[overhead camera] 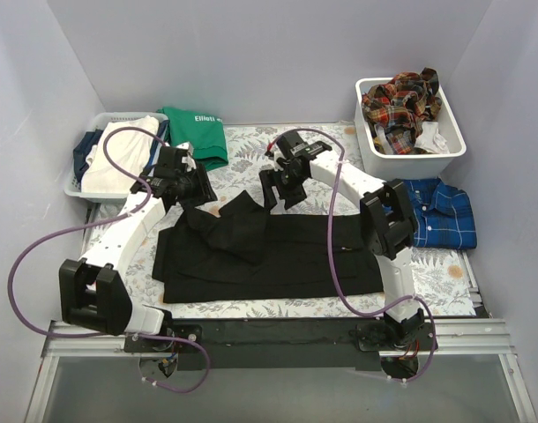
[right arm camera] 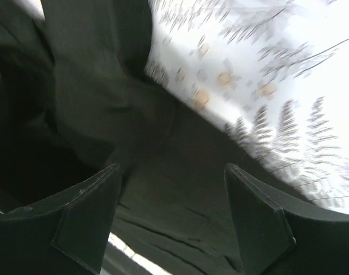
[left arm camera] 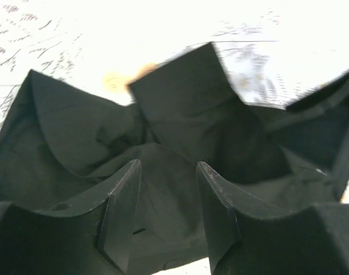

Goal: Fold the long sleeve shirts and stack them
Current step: Fold the shirt

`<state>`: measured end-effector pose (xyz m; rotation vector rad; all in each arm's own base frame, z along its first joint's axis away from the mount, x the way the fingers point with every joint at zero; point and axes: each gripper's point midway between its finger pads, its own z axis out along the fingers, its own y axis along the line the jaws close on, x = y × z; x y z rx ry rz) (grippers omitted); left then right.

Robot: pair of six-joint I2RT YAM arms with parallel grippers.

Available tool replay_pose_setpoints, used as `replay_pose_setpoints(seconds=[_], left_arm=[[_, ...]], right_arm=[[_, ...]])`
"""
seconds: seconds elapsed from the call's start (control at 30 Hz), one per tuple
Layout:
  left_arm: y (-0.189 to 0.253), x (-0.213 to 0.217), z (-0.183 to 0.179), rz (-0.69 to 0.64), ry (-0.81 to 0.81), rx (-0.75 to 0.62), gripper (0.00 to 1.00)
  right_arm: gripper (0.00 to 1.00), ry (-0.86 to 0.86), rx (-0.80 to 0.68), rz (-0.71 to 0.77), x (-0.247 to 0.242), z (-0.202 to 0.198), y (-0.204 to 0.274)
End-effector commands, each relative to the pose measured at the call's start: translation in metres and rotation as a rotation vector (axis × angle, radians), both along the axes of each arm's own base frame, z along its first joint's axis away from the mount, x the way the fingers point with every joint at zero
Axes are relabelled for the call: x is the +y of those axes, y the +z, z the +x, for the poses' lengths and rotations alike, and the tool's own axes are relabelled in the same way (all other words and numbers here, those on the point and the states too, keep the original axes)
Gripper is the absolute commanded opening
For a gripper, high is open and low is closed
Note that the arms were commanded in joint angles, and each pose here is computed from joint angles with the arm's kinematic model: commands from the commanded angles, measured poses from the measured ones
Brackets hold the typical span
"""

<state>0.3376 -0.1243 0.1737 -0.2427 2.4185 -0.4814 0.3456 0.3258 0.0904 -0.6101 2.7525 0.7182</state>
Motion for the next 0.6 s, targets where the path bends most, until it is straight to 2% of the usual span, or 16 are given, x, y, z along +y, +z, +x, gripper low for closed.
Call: replay_pose_setpoints(seconds=[0.0,0.1,0.2,0.3,0.4,0.43,0.5,0.53,0.57], left_arm=[[-0.003,0.015,0.011,0.064,0.072,0.021,0.42],[-0.018,0.016,0.01,0.076,0.07,0.064,0.41],[-0.028,0.015,0.009,0.073,0.065,0.088,0.41],[-0.04,0.014,0.006,0.07,0.059,0.125,0.4],[-0.047,0.015,0.003,0.076,0.058,0.157,0.37],[-0.05,0.016,0.002,0.081,0.058,0.164,0.35],[-0.055,0.016,-0.001,0.085,0.051,0.181,0.33],[-0.058,0.016,-0.003,0.086,0.048,0.19,0.31],[-0.061,0.016,-0.005,0.088,0.044,0.199,0.29]], right_arm=[[0.81,0.112,0.051,0.006,0.01,-0.036,0.008],[0.8,0.164,0.063,-0.012,0.012,-0.056,0.001],[0.8,0.166,0.068,-0.02,0.013,-0.057,-0.003],[0.72,0.169,0.079,-0.013,0.019,-0.057,-0.005],[0.5,0.165,0.08,-0.008,0.021,-0.061,-0.001],[0.33,0.163,0.076,-0.012,0.02,-0.062,0.0],[0.15,0.163,0.071,-0.018,0.016,-0.068,0.004],[0.02,0.163,0.07,-0.017,0.015,-0.07,0.006],[0.01,0.168,0.068,-0.021,0.013,-0.073,0.008]])
